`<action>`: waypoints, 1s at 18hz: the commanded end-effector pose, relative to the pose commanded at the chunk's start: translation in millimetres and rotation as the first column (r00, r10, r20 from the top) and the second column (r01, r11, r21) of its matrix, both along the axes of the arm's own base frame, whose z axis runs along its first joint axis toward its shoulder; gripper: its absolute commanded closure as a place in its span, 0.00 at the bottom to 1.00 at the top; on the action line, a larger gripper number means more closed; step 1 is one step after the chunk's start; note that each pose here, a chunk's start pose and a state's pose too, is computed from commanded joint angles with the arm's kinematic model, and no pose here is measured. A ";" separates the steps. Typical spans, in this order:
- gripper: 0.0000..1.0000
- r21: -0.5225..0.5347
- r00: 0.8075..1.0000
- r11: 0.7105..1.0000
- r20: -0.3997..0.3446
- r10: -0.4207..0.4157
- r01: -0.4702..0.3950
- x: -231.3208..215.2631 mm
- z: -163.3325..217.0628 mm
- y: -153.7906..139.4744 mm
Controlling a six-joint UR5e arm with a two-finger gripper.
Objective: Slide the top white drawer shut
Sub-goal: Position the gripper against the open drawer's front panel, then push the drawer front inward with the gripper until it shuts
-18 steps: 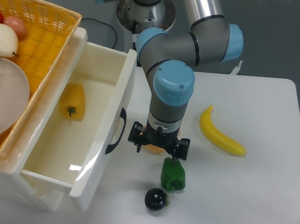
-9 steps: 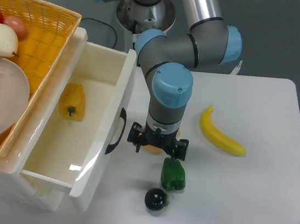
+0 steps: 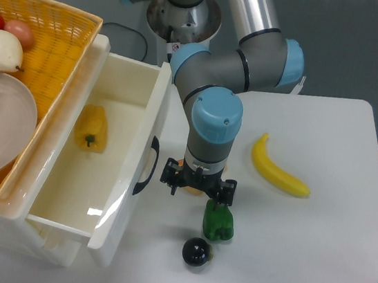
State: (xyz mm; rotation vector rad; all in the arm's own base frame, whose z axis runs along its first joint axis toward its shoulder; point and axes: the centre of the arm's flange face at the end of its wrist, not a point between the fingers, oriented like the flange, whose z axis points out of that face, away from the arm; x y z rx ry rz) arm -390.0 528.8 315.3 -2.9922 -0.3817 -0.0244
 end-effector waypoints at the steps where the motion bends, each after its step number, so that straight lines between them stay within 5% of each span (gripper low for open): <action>1: 0.00 -0.001 1.000 1.000 0.001 0.000 0.000 0.3 -0.7 -0.2; 18: 0.00 0.002 1.000 1.000 0.005 -0.023 0.023 16.2 2.3 8.5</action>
